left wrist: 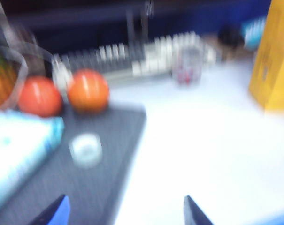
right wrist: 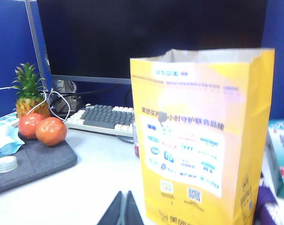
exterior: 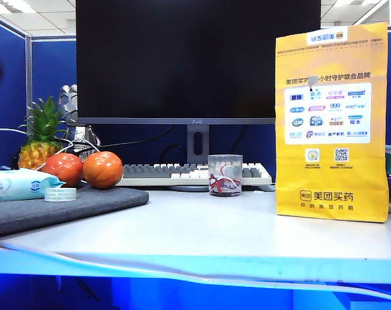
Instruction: Pick up the kiwifruit and throw it into the yellow paper bag.
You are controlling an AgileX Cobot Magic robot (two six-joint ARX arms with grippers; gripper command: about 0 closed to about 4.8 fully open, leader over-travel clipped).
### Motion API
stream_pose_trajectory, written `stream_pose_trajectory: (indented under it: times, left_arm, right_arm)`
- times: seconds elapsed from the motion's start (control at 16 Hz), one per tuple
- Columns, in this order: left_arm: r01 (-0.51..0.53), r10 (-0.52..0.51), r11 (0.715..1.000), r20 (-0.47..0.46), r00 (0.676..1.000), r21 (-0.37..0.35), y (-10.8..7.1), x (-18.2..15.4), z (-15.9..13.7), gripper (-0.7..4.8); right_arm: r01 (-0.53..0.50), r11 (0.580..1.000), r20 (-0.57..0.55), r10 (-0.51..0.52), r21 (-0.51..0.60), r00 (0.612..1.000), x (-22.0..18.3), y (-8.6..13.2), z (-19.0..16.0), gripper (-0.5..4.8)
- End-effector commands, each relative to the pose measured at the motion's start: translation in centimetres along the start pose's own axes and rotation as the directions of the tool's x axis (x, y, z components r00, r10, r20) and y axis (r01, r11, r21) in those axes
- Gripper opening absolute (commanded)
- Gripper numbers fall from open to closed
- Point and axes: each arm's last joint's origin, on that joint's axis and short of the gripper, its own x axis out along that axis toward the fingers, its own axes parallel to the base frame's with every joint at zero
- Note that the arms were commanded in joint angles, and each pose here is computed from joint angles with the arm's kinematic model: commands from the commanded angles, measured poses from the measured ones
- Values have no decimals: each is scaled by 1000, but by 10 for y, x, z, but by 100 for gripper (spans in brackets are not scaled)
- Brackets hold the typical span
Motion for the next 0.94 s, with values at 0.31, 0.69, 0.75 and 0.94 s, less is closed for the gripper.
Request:
stream_pose_trajectory:
  times: [0.31, 0.69, 0.75, 0.94]
  left_arm:
    - [-8, 8, 1000, -2, 1000, -21, 0, 1, -5, 333]
    - [-13, 13, 1000, -10, 1000, -20, 0, 1, -6, 337]
    - [-13, 13, 1000, -10, 1000, -20, 0, 1, -6, 337]
    - [-13, 13, 1000, -10, 1000, -20, 0, 1, -6, 337]
  right_arm:
    - [-5, 998, -3, 6, 57, 1000, 0, 0, 1, -1]
    - [-4, 998, -10, 4, 56, 1000, 0, 0, 0, -1]
    - [-4, 998, -10, 4, 56, 1000, 0, 0, 0, -1]
    - [-4, 998, -10, 4, 56, 1000, 0, 0, 0, -1]
